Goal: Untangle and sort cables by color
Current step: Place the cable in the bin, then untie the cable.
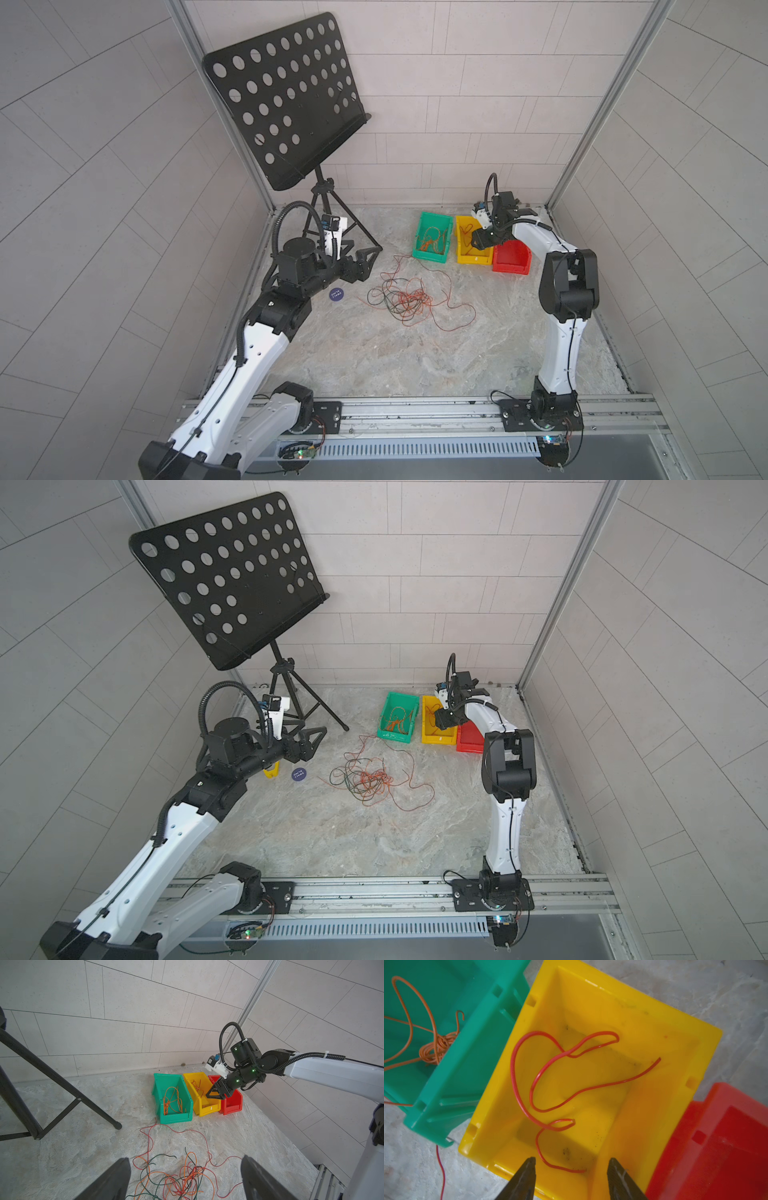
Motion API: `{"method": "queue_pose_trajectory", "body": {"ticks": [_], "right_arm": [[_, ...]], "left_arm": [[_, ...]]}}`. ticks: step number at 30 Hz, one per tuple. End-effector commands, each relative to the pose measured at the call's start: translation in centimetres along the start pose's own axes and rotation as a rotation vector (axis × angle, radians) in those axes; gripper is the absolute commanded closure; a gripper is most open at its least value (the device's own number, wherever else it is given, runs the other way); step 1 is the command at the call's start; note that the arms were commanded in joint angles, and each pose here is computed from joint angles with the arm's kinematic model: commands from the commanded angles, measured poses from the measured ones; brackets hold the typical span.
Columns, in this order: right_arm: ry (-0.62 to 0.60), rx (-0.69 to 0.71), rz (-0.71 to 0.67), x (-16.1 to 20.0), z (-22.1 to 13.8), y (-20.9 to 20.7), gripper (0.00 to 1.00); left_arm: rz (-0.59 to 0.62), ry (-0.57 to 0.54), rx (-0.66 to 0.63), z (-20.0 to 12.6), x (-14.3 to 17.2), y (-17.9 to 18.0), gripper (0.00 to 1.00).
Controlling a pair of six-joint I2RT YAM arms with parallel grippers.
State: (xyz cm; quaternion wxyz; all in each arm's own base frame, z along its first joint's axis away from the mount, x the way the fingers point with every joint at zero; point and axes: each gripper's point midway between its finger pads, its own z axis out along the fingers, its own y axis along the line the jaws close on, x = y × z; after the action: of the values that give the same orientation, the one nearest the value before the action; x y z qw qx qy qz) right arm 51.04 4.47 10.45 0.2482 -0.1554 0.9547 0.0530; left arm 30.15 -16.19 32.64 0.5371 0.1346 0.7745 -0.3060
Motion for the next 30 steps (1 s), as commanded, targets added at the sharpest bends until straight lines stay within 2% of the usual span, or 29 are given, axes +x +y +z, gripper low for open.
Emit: {"method": "queue_pose_trajectory", "body": {"ticks": [1,8,12,15,20,23,26,30], "right_arm": [[-0.065,0.045,-0.012,-1.2,-4.6,0.1,0.37],[-0.232,-0.009,0.029,-1.4,-11.3,2.7,0.29],[-0.283,-0.139,0.092,0.3,-13.5,6.4,0.27],[-0.313,-0.255,0.108,2.0,-14.3,10.7,0.26],[-0.288,-0.414,-0.091,5.1,-13.3,20.6,0.2],[-0.239,-0.452,-0.152,6.3,-11.0,24.0,0.2],[-0.171,-0.422,-0.234,6.8,-8.6,25.7,0.21],[-0.138,-0.398,-0.249,6.2,-5.8,26.1,0.25]], "left_arm": [[0.002,-0.003,0.006,0.3,0.3,0.2,0.1],[-0.107,0.102,-0.005,1.9,4.6,1.6,0.11],[-0.186,0.205,-0.017,2.9,8.9,2.3,0.12],[-0.204,0.291,-0.037,3.8,12.5,2.4,0.13],[-0.204,0.442,-0.026,5.2,17.9,1.5,0.13],[-0.229,0.493,-0.022,5.8,20.0,1.4,0.13],[-0.252,0.486,-0.011,6.3,20.8,1.4,0.13],[-0.254,0.487,-0.017,6.4,21.2,1.6,0.13]]}}
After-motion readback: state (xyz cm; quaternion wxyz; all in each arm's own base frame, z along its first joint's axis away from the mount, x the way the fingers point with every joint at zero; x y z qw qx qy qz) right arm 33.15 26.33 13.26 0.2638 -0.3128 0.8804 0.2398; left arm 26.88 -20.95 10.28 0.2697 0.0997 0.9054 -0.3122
